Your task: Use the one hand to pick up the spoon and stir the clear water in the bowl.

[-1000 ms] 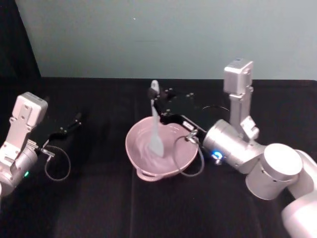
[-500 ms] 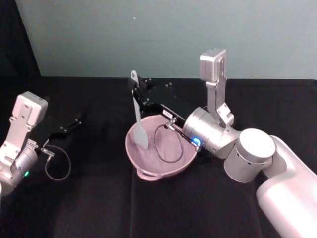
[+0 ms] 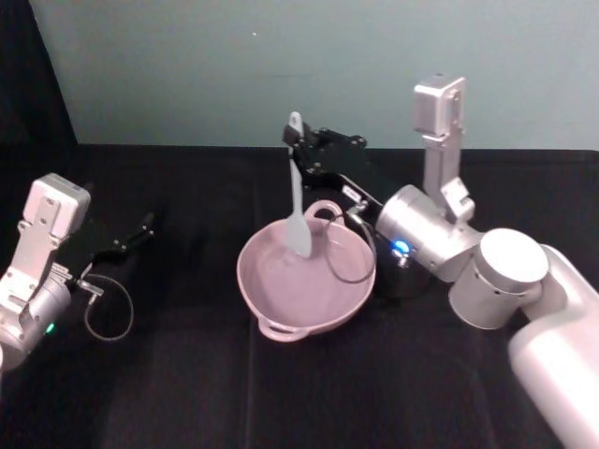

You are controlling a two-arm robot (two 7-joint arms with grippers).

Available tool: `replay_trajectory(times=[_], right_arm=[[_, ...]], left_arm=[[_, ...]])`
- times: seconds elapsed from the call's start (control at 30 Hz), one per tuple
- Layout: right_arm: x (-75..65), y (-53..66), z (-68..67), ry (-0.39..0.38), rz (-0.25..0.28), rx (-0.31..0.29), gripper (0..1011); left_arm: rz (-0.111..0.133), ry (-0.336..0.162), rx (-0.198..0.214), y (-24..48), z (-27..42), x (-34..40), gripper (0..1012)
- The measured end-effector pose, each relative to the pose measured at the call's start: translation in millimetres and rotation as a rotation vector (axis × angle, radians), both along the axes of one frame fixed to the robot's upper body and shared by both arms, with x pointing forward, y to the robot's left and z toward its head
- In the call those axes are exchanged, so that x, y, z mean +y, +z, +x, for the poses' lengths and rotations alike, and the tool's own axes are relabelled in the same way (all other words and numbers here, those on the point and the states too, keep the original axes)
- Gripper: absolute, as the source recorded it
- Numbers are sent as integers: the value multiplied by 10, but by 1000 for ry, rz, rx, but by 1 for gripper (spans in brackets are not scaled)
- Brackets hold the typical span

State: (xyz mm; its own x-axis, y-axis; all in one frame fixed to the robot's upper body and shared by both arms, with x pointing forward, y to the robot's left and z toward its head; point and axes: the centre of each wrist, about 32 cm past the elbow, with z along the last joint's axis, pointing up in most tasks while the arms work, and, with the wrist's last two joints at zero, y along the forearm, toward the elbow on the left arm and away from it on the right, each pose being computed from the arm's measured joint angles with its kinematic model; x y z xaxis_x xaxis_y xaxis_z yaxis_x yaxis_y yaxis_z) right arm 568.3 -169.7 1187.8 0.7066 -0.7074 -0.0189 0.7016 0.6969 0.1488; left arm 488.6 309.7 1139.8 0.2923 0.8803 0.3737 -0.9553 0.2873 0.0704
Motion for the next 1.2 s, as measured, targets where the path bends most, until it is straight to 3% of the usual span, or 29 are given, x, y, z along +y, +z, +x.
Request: replay_trajectory(times=[0.27,0.6,0.9,1.2], right_arm=[[-226,-35,-182,-57,8,11,111],[-286,-70,-425,-61,7,24,111],[-96,-75,-568,-4,22,23,111],[144,-95,-493,61,31,30,111]], left_arm=[[0,0,0,0,0,0,1011],[0,0,0,0,0,0,1011],[0,0,0,0,0,0,1011],[0,0,0,0,0,0,1011]])
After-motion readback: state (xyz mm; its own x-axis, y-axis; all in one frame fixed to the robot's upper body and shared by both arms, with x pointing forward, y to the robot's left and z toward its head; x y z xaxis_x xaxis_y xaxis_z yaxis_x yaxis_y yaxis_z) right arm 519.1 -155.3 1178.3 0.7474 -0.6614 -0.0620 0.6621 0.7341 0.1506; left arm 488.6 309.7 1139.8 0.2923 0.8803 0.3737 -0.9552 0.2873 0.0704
